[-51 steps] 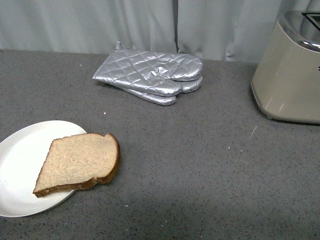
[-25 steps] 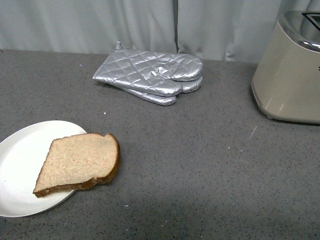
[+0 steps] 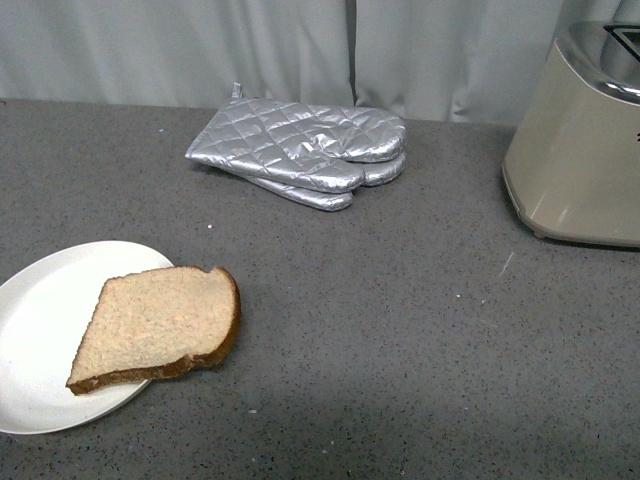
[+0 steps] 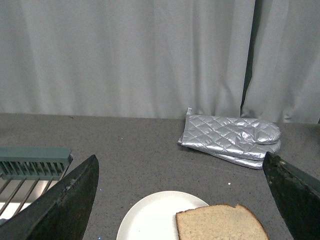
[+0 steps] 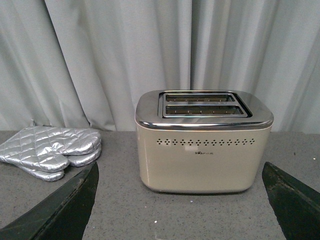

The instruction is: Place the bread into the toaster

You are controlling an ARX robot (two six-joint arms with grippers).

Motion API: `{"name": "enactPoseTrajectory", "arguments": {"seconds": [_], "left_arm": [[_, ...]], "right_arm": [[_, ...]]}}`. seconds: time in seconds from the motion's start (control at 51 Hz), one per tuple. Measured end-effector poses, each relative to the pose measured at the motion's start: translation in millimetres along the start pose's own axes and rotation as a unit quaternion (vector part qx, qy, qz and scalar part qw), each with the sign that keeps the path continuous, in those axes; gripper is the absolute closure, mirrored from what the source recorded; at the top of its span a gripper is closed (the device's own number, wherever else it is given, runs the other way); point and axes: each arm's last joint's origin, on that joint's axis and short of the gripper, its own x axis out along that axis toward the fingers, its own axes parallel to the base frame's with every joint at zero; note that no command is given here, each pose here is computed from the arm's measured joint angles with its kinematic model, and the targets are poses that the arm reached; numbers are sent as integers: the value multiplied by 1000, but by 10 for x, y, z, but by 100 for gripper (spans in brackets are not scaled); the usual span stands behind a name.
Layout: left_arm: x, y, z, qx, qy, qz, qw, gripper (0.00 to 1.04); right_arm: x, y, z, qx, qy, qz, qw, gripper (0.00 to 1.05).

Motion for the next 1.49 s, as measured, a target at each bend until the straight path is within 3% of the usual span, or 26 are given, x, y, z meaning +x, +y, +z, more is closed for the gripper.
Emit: {"name": "enactPoseTrajectory", "arguments": {"seconds": [1.491], "left_arm": [[0, 0, 0, 0, 0, 0, 1000, 7]], "right_arm": [[0, 0, 0, 0, 0, 0, 1000, 9]]}}
